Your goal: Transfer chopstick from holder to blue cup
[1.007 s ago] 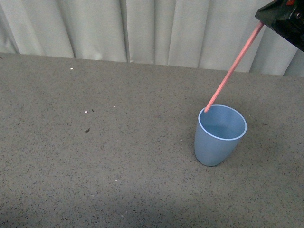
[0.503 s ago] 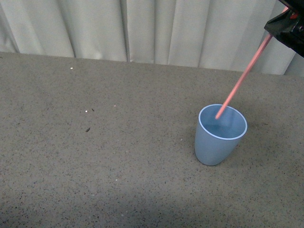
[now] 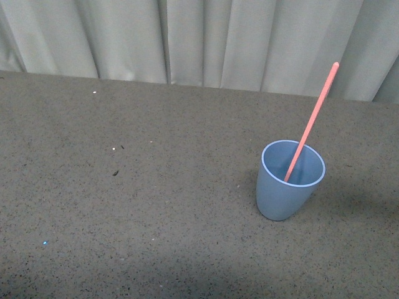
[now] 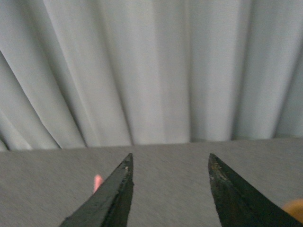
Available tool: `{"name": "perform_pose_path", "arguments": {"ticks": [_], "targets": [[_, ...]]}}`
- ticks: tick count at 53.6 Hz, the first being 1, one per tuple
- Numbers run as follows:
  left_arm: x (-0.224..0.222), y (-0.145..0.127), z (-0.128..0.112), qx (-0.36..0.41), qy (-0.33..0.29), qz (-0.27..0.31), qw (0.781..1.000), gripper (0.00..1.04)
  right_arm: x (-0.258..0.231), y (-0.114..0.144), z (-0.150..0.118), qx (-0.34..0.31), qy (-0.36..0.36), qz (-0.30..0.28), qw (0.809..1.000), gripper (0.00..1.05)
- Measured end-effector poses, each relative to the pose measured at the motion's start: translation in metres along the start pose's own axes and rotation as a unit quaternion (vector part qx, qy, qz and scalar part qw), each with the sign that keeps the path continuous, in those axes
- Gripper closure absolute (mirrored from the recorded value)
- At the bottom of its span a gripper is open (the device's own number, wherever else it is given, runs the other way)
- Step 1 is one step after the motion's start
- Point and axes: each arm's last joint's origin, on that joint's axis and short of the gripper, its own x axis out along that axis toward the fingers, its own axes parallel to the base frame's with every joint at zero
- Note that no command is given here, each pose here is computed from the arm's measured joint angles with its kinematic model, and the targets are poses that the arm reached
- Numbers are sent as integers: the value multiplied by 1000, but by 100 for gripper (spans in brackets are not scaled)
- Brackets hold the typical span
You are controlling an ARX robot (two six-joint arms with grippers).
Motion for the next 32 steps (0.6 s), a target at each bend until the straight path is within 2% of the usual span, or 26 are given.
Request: {"name": "perform_pose_path", "arguments": {"ticks": [3,8,14,28,32], "targets": [[0,0,0,0,0,0,1000,7,-39,-15,-18,-24,21,7,999,81],[0,0,0,0,0,0,1000,7,-84,-21,-43,-36,34,-5,999,104],[0,0,0,1,0,0,1000,7,-100,-21,-38,-41,-32,1,999,104],[0,0,0,0,0,0,1000,7,-101,-21,-38,-43,-37,1,998,103],[0,0,0,0,0,0,1000,7,-101,-21,-38,-43,-37,1,998,92]]}}
